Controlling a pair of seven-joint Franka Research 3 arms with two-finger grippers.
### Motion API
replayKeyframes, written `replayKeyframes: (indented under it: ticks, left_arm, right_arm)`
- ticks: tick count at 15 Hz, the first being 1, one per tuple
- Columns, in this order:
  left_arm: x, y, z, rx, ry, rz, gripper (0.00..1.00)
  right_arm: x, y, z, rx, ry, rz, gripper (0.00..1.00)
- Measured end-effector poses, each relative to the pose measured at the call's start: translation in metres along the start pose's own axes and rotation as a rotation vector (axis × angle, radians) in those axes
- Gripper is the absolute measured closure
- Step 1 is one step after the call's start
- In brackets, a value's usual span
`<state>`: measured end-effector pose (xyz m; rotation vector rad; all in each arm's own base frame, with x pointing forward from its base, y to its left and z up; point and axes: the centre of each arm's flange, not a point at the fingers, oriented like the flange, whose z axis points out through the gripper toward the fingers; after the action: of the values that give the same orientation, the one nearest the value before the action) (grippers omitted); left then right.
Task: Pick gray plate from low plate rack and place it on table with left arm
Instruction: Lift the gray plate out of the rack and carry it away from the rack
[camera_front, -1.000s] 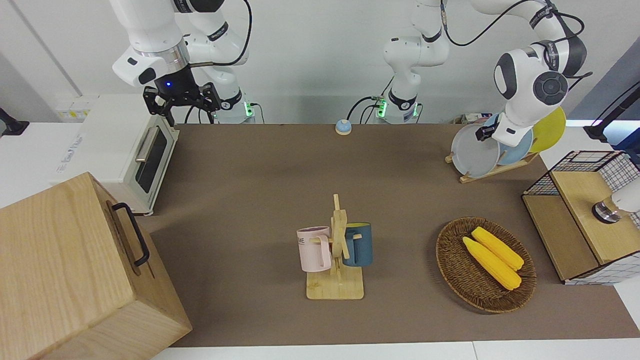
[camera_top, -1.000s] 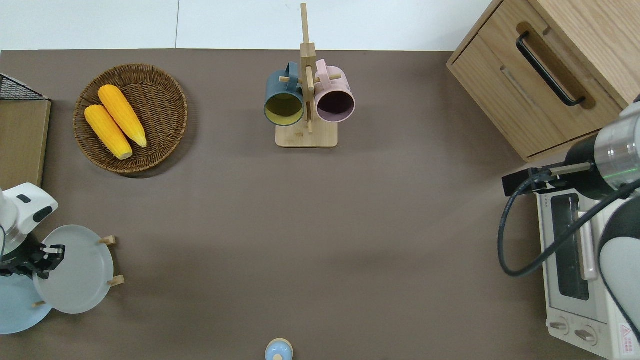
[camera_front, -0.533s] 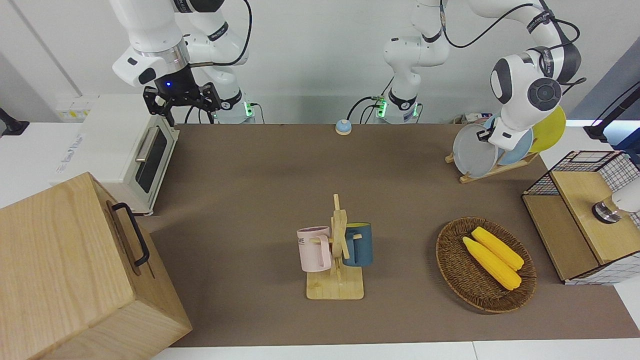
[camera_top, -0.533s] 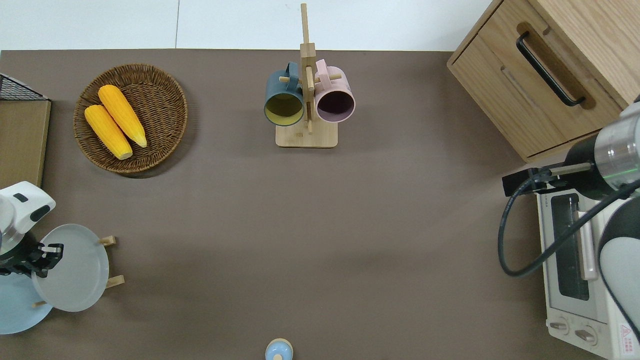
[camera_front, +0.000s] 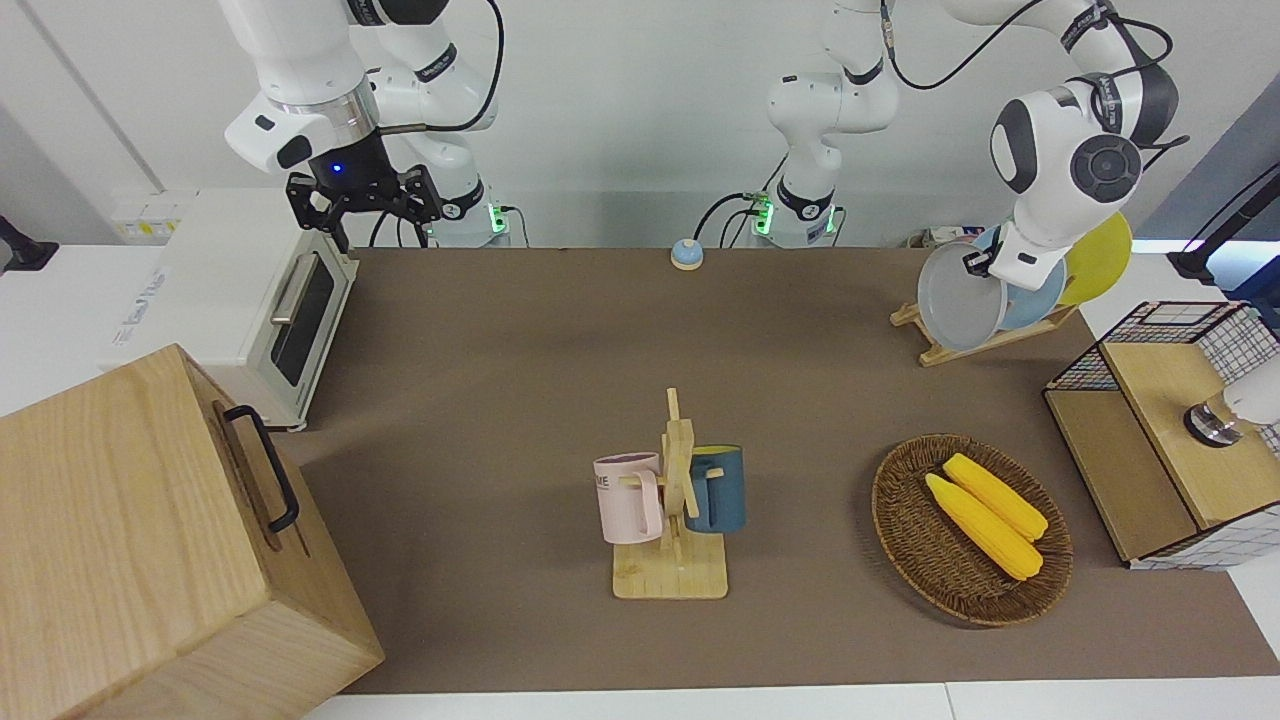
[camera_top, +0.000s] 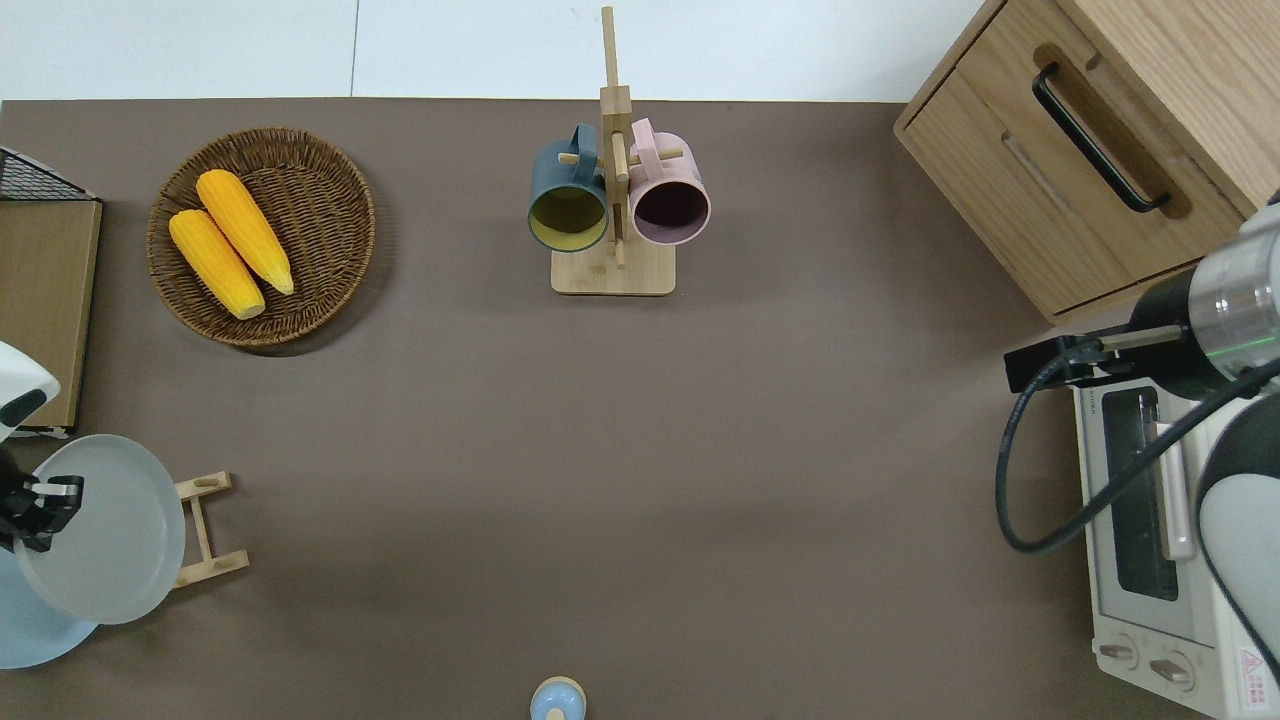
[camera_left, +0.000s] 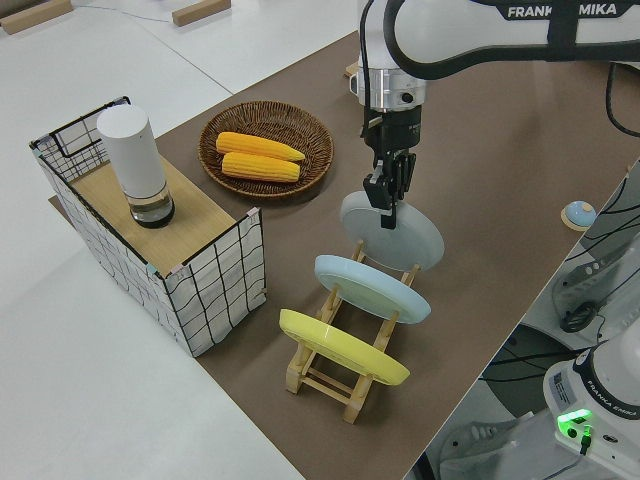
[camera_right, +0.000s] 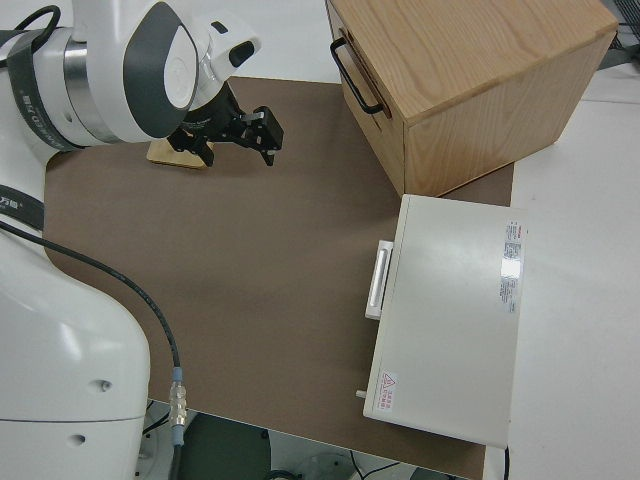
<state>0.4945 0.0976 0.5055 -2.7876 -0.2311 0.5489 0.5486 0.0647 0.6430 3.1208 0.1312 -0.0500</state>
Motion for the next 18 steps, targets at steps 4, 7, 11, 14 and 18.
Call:
replayKeyframes:
  ticks: [4,7,11,14,18]
  left_arm:
    - [-0.007,0.025,-0.021,-0.201,0.003,0.023,0.89]
    - [-0.008,0.039,-0.025,-0.362,-0.016,-0.003,0.89]
    - [0.005,0.066,-0.006,-0.449,-0.003,-0.044,0.89]
    - [0.006,0.086,0.014,-0.448,0.011,-0.046,0.89]
    - [-0.005,0.106,0.038,-0.444,0.023,-0.047,0.89]
  right_arm:
    - [0.000,0.000,0.000,0.000,0.000,0.000,0.01]
    - [0.000,0.000,0.000,0.000,0.000,0.000,0.01]
    - [0.000,0.000,0.000,0.000,0.000,0.000,0.01]
    - [0.000,0.000,0.000,0.000,0.000,0.000,0.01]
    - [0.000,0.000,0.000,0.000,0.000,0.000,0.01]
